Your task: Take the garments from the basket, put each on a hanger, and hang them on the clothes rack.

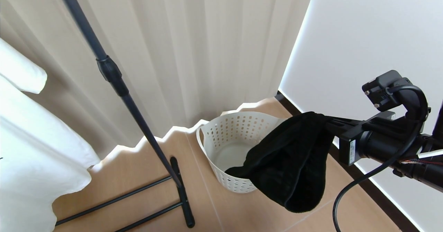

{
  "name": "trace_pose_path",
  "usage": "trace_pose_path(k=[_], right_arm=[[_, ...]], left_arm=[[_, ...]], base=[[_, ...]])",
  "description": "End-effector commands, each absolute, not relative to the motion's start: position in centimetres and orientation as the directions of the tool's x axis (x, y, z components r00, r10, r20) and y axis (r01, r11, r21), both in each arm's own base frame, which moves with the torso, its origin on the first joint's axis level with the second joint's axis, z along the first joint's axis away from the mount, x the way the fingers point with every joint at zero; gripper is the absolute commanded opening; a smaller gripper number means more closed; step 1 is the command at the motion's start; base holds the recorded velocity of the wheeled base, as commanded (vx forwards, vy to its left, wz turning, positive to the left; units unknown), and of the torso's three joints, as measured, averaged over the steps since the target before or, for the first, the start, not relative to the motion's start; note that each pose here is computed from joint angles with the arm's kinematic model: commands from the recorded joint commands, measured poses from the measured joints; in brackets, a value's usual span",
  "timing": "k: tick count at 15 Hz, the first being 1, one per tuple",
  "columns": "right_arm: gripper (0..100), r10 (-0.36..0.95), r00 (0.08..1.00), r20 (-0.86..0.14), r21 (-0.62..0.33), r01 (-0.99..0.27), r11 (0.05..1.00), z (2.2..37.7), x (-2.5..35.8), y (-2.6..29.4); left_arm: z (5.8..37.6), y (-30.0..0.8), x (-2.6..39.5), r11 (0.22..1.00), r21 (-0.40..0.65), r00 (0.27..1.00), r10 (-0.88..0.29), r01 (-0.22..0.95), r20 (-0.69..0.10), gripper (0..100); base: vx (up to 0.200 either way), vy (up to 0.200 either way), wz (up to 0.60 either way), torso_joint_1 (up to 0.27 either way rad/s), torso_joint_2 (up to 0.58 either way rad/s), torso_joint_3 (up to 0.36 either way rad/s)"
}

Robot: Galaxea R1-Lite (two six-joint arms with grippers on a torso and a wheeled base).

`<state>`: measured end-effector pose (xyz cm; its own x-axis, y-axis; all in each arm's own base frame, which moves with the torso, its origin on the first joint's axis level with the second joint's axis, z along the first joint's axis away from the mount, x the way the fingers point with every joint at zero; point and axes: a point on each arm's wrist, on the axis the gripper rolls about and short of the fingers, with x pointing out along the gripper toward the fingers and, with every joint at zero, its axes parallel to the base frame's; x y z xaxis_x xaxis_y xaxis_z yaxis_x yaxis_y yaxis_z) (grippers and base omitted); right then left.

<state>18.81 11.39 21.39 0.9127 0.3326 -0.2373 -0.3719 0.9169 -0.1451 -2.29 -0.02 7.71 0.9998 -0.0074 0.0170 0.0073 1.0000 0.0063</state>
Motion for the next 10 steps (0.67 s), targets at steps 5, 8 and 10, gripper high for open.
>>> trace_pose_path(k=[5, 8, 10], right_arm=[[0, 0.334, 0.911, -0.242, -0.146, -0.374, 0.916, 21.26, 18.89, 11.45], [0, 0.332, 0.911, -0.245, -0.145, -0.373, 0.917, 21.17, 18.88, 11.41], [0, 0.358, 0.901, -0.245, -0.138, -0.397, 0.907, 21.20, 18.79, 11.42]], left_arm=[[7.72, -0.02, -2.28, 1.000, 0.006, 1.000, -0.006, 0.006, 0.017, 100], [7.72, -0.02, -2.28, 1.000, 0.006, 1.000, -0.008, 0.008, 0.017, 100], [7.72, -0.02, -2.28, 1.000, 0.006, 1.000, -0.008, 0.008, 0.017, 100]], base=[[0.000, 0.000, 0.00, 0.005, 0.00, 0.203], [0.000, 0.000, 0.00, 0.004, 0.00, 0.181], [0.000, 0.000, 0.00, 0.005, 0.00, 0.073]])
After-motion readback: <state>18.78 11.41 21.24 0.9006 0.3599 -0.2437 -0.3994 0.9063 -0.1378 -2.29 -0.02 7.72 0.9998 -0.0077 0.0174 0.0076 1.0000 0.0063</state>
